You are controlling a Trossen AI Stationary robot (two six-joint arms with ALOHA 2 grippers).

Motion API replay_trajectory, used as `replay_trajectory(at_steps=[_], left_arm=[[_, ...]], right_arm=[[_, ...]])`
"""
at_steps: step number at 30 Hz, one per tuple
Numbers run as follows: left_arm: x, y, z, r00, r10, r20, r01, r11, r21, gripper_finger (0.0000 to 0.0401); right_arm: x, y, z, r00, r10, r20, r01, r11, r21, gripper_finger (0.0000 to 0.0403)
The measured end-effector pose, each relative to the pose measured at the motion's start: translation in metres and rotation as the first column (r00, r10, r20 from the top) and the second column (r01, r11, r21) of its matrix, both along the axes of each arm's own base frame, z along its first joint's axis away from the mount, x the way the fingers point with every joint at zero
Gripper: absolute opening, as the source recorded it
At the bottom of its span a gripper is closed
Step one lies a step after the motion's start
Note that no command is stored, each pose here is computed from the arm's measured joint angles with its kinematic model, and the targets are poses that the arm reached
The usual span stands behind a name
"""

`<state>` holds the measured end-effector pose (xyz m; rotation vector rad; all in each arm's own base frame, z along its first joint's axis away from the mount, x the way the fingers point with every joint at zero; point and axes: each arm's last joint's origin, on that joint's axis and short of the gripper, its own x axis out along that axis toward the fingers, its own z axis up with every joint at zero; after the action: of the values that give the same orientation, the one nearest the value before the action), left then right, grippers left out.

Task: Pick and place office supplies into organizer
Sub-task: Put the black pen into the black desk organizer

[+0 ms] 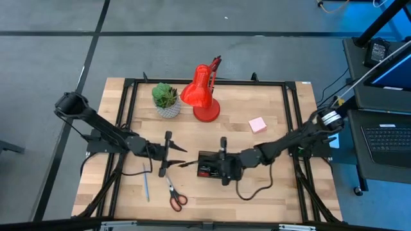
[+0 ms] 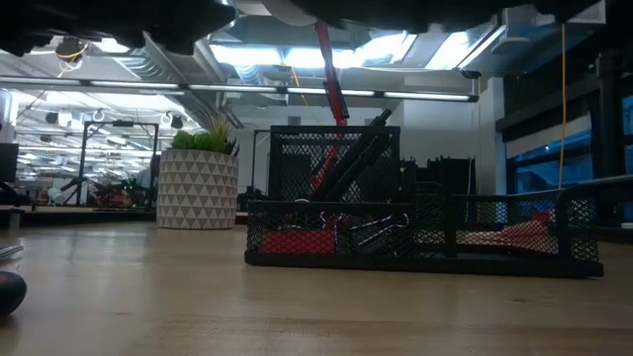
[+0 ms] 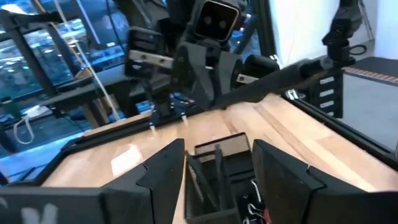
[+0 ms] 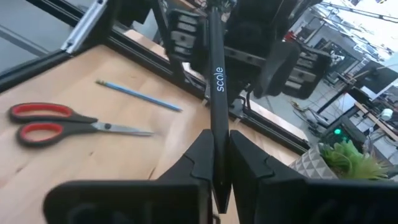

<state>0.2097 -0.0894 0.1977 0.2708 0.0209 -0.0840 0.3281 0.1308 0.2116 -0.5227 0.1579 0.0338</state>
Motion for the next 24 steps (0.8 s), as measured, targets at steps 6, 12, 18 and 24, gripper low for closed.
replay_trajectory(at_steps=[6, 12, 18, 24], left_arm=[[0.01, -0.005, -0.003, 1.0, -0.006, -0.023, 0.007, 1.0, 0.01, 0.0185], [0.018, -0.009, 0.003, 1.0, -0.008, -0.002, 0.008, 1.0, 0.022, 0.0185], [0.018, -0.009, 0.004, 1.0, -0.01, 0.004, 0.009, 0.998, 0.062, 0.0184], [0.018, -0.009, 0.005, 1.0, -0.01, 0.014, 0.009, 0.998, 0.066, 0.018]], right_arm=[[0.023, -0.002, -0.002, 1.0, -0.027, 0.005, 0.027, 1.0, 0.002, 0.0034], [0.032, -0.003, -0.004, 1.0, -0.031, 0.003, 0.031, 1.0, 0.003, 0.003], [0.032, -0.005, -0.003, 1.0, -0.027, 0.009, 0.027, 1.0, 0.007, 0.0035], [0.032, -0.005, -0.004, 1.0, -0.027, 0.008, 0.027, 1.0, 0.007, 0.0032]])
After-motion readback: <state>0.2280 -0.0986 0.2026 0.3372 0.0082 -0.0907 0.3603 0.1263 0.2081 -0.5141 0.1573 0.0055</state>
